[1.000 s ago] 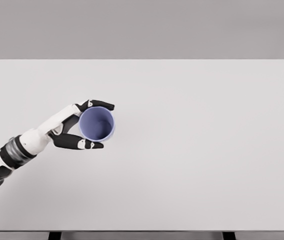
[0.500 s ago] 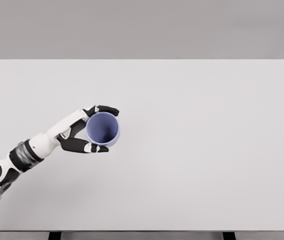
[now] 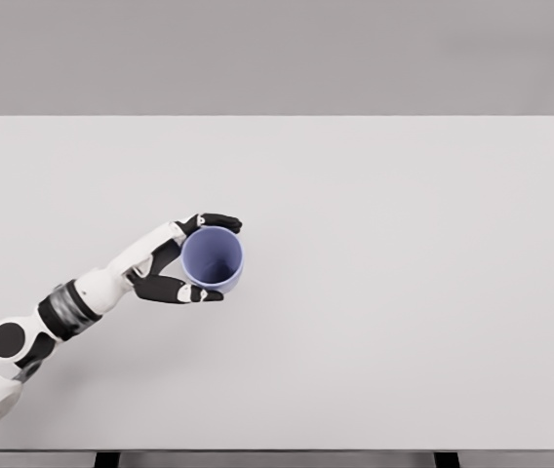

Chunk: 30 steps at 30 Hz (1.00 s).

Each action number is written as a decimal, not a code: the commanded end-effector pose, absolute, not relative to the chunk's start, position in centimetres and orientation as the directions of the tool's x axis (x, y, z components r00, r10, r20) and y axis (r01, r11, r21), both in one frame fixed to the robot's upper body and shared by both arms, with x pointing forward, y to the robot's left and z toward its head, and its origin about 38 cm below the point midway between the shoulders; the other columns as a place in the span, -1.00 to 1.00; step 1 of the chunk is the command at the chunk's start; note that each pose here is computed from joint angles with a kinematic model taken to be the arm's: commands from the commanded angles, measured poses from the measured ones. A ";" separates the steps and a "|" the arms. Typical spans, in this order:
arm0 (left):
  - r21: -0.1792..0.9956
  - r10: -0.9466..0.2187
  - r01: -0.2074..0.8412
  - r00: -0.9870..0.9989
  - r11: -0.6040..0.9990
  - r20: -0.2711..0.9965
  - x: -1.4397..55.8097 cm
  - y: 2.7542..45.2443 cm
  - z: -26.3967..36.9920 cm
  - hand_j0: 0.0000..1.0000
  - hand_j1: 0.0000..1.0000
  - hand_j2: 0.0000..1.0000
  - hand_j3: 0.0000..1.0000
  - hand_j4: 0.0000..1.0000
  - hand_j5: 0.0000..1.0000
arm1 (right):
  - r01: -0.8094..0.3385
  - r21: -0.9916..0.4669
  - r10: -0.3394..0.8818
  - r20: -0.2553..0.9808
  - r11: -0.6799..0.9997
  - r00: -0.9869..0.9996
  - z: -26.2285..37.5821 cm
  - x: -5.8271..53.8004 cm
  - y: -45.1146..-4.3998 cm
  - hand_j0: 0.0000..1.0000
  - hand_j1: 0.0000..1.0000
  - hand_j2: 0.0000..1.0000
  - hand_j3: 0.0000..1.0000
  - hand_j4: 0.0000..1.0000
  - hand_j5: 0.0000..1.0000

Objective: Flip the cup with left arm and place it on the table

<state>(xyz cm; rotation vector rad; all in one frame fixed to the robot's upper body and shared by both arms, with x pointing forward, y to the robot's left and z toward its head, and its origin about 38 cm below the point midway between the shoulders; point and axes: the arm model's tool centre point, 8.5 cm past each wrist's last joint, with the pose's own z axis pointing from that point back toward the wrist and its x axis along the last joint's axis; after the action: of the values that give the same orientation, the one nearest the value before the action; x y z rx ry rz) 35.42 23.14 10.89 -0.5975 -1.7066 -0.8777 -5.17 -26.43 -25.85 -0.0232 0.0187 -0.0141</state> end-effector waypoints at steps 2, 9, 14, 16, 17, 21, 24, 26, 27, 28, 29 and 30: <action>0.242 -0.020 0.756 -0.290 0.608 0.957 35.5 22.7 10.6 0.69 0.69 0.69 0.69 0.69 0.69 | 0.014 -0.023 -0.014 -0.019 1.000 1.000 -25.8 -5.2 -26.4 1.00 1.00 1.00 1.00 1.00 1.00; 0.231 -0.017 0.756 -0.280 0.612 0.960 35.5 22.5 10.2 0.69 0.69 0.69 0.69 0.69 0.69 | 0.014 -0.023 -0.014 -0.019 1.000 1.000 -25.8 -5.2 -26.4 1.00 1.00 1.00 1.00 1.00 1.00; 0.233 -0.018 0.756 -0.281 0.612 0.960 35.5 22.5 10.2 0.86 0.86 0.86 0.86 0.86 0.86 | 0.014 -0.023 -0.014 -0.019 1.000 1.000 -25.8 -5.2 -26.4 1.00 1.00 1.00 1.00 1.00 1.00; 0.232 -0.019 0.757 -0.279 0.611 0.960 35.5 22.5 10.1 0.86 0.86 0.86 0.86 0.86 0.86 | 0.014 -0.023 -0.014 -0.019 1.000 1.000 -25.8 -5.2 -26.4 1.00 1.00 1.00 1.00 1.00 1.00; 0.232 -0.020 0.756 -0.278 0.612 0.960 35.5 22.5 10.1 0.86 0.86 0.86 0.86 0.86 0.86 | 0.014 -0.023 -0.014 -0.019 1.000 1.000 -25.8 -5.2 -26.4 1.00 1.00 1.00 1.00 1.00 1.00; 0.232 -0.020 0.756 -0.278 0.612 0.960 35.5 22.5 10.1 0.88 0.88 0.88 0.88 0.88 0.88 | 0.014 -0.023 -0.014 -0.019 1.000 1.000 -25.8 -5.2 -26.4 1.00 1.00 1.00 1.00 1.00 1.00; 0.231 -0.020 0.756 -0.278 0.613 0.960 35.5 22.6 10.0 0.88 0.88 0.88 0.88 0.88 0.88 | 0.014 -0.023 -0.014 -0.019 1.000 1.000 -25.8 -5.2 -26.4 1.00 1.00 1.00 1.00 1.00 1.00; 0.232 -0.021 0.755 -0.278 0.613 0.960 35.5 22.6 10.0 1.00 1.00 1.00 1.00 1.00 1.00 | 0.014 -0.023 -0.014 -0.019 1.000 1.000 -25.8 -5.2 -26.4 1.00 1.00 1.00 1.00 1.00 1.00; 0.233 -0.020 0.756 -0.280 0.612 0.960 35.5 22.6 10.1 1.00 1.00 1.00 1.00 1.00 1.00 | 0.014 -0.023 -0.014 -0.019 1.000 1.000 -25.8 -5.2 -26.4 1.00 1.00 1.00 1.00 1.00 1.00; 0.235 -0.022 0.756 -0.280 0.611 0.960 35.4 22.7 10.1 1.00 1.00 1.00 1.00 1.00 1.00 | 0.014 -0.023 -0.014 -0.019 1.000 1.000 -25.8 -5.2 -26.4 1.00 1.00 1.00 1.00 1.00 1.00; 0.239 -0.025 0.755 -0.284 0.611 0.959 35.5 22.7 10.2 1.00 1.00 1.00 1.00 1.00 1.00 | 0.014 -0.023 -0.014 -0.019 1.000 1.000 -25.8 -5.2 -26.4 1.00 1.00 1.00 1.00 1.00 1.00; 0.239 -0.025 0.755 -0.284 0.611 0.959 35.5 22.7 10.2 1.00 1.00 1.00 1.00 1.00 1.00 | 0.014 -0.023 -0.014 -0.019 1.000 1.000 -25.8 -5.2 -26.4 1.00 1.00 1.00 1.00 1.00 1.00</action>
<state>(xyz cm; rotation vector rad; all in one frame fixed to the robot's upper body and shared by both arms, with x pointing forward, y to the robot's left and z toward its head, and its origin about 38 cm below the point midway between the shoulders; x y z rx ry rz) 35.45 22.65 10.08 -0.6051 -1.6988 -0.8579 -5.17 -26.43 -25.85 -0.0232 0.0187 -0.0141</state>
